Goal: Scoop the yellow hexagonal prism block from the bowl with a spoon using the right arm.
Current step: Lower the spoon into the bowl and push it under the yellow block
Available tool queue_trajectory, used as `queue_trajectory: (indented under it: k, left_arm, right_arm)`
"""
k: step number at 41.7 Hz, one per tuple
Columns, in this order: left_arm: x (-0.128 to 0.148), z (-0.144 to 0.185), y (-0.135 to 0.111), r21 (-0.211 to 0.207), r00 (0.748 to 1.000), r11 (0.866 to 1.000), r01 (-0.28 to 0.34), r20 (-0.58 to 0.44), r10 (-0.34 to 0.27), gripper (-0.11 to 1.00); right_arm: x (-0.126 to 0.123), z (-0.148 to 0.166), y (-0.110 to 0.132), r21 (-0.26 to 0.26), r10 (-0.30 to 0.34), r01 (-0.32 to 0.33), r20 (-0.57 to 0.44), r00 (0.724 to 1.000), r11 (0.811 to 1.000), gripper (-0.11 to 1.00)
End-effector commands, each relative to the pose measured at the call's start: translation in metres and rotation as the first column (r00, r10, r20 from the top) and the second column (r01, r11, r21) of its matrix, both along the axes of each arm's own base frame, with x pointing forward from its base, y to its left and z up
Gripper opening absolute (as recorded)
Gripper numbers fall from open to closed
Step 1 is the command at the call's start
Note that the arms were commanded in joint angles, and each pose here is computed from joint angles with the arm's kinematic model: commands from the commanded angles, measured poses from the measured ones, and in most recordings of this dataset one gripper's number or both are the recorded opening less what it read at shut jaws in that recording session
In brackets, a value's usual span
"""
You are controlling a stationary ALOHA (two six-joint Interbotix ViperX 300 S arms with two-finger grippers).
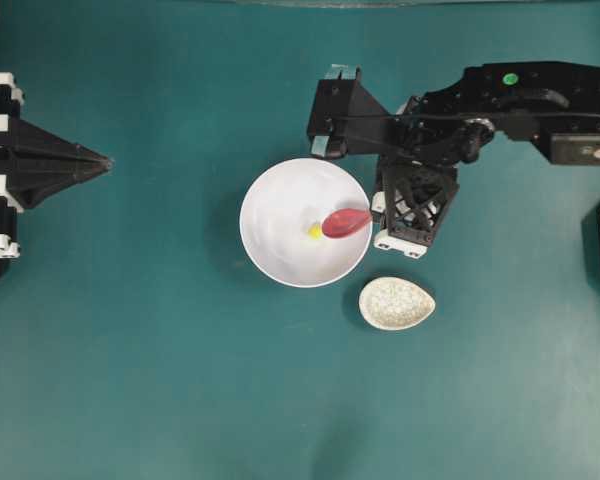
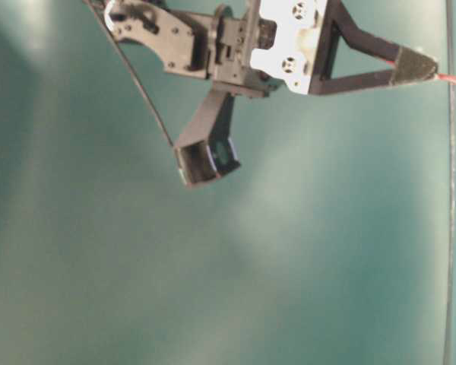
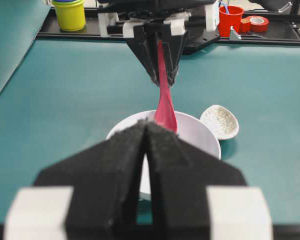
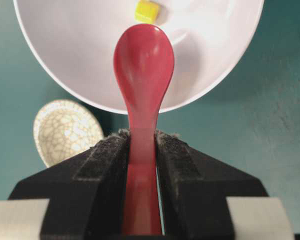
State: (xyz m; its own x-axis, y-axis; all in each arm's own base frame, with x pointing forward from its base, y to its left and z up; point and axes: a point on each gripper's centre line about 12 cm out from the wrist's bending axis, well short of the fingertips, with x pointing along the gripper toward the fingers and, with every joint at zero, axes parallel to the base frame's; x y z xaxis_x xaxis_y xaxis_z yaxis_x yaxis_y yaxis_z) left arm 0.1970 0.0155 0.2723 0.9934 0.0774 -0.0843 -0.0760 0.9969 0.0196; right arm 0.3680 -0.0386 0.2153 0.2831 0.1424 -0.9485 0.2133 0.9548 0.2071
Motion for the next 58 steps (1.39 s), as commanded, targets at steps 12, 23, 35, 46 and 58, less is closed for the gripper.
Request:
queue_trajectory:
  k: [12, 23, 35, 46, 58]
  left_arm:
    - [0.002, 0.006, 0.001, 0.003, 1.000, 1.000, -0.004, 0.014, 0.004, 0.00]
    - [0.002, 0.006, 0.001, 0.003, 1.000, 1.000, -0.002, 0.014, 0.002, 0.00]
    - [0.002, 0.006, 0.001, 0.003, 1.000, 1.000, -0.004, 0.014, 0.004, 0.00]
    - [0.002, 0.007, 0.001, 0.003, 1.000, 1.000, -0.004, 0.015, 0.004, 0.00]
    - [0.001, 0.007, 0.001, 0.002, 1.000, 1.000, -0.003, 0.011, 0.003, 0.00]
  right_arm:
    - [0.008, 0.003, 0.000, 0.004, 0.007, -0.007, -0.014, 1.000, 1.000, 0.23]
    - [0.014, -0.003, -0.001, 0.005, 0.012, -0.011, -0.026, 1.000, 1.000, 0.23]
    - [0.022, -0.009, -0.002, 0.002, 0.020, -0.020, -0.027, 0.999, 1.000, 0.23]
    - [0.036, -0.012, -0.005, -0.016, 0.031, -0.031, 0.014, 0.999, 0.999, 0.23]
    - [0.050, -0.007, -0.008, -0.040, 0.031, -0.027, 0.092, 0.995, 0.999, 0.23]
